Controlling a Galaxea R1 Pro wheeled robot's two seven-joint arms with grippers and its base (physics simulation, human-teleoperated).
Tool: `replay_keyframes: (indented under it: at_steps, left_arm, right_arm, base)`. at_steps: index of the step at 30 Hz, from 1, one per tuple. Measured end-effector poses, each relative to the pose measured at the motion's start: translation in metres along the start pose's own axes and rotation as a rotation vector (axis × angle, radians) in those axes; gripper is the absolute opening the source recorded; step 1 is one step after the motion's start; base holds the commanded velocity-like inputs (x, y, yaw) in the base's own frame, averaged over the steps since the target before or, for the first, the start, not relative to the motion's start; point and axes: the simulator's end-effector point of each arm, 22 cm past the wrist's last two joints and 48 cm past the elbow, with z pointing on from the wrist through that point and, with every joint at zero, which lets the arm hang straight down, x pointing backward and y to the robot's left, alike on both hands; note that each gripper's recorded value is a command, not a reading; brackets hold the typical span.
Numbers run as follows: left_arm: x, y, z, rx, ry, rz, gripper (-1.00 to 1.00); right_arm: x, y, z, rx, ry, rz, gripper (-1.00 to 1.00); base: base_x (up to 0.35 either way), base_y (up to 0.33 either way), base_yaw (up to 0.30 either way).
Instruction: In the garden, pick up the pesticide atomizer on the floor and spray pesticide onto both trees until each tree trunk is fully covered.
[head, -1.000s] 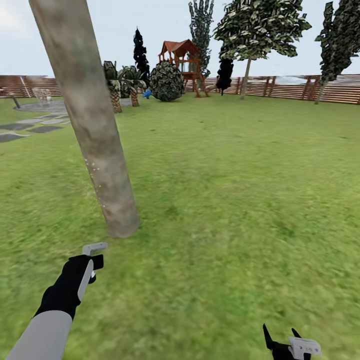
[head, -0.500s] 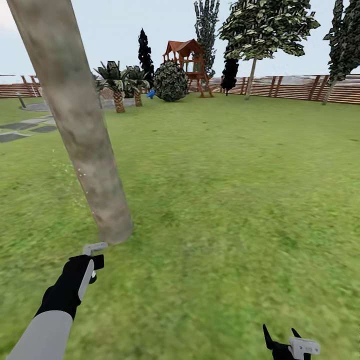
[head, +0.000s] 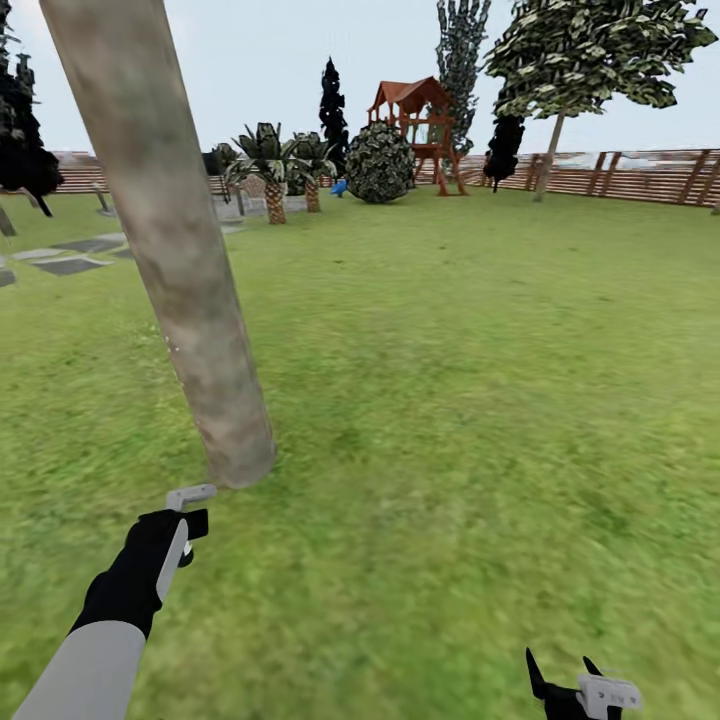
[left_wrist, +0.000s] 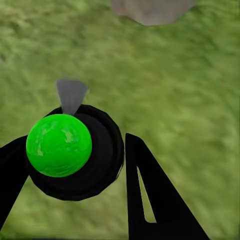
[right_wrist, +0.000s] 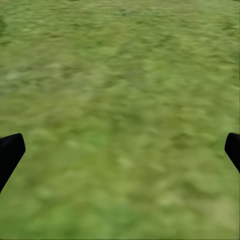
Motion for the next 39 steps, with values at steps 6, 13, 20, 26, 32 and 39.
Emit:
replay_keyframes:
  at_steps: [6, 13, 20, 26, 32, 39]
  left_arm:
    - [-0.0002, 0.0011, 0.0001, -0.001, 0.000, -0.001, -1.00]
    - [-0.0004, 0.0014, 0.0001, -0.002, 0.000, -0.001, -1.00]
    - [-0.0001, 0.0001, 0.0000, 0.000, 0.000, 0.000, -1.00]
    - [0.0001, 0.0000, 0.0000, 0.000, 0.000, 0.000, -1.00]
    - [0.0000, 0.0000, 0.0000, 0.000, 0.000, 0.000, -1.00]
    - [0.0000, 0.0000, 0.0000, 0.000, 0.000, 0.000, -1.00]
  right_arm:
    - [0.0000, -0.0001, 0.0000, 0.000, 0.000, 0.001, 1.00]
    - [0.0000, -0.0002, 0.0000, 0.001, 0.000, 0.001, 1.00]
    - [0.0000, -0.0004, 0.0000, 0.002, 0.000, 0.001, 1.00]
    - [0.0000, -0.0003, 0.0000, 0.001, 0.000, 0.001, 1.00]
    - [0.0000, -0.0003, 0.0000, 0.001, 0.000, 0.001, 1.00]
    - [0.0000, -0.0004, 0.0000, 0.002, 0.000, 0.001, 1.00]
  base:
    - [0.146, -0.249, 0.187]
    - [0.160, -0.249, 0.009]
    - [0.154, -0.249, 0.147]
    - [0.145, -0.249, 0.275]
    - [0.141, -0.251, 0.278]
    - [0.128, -0.260, 0.211]
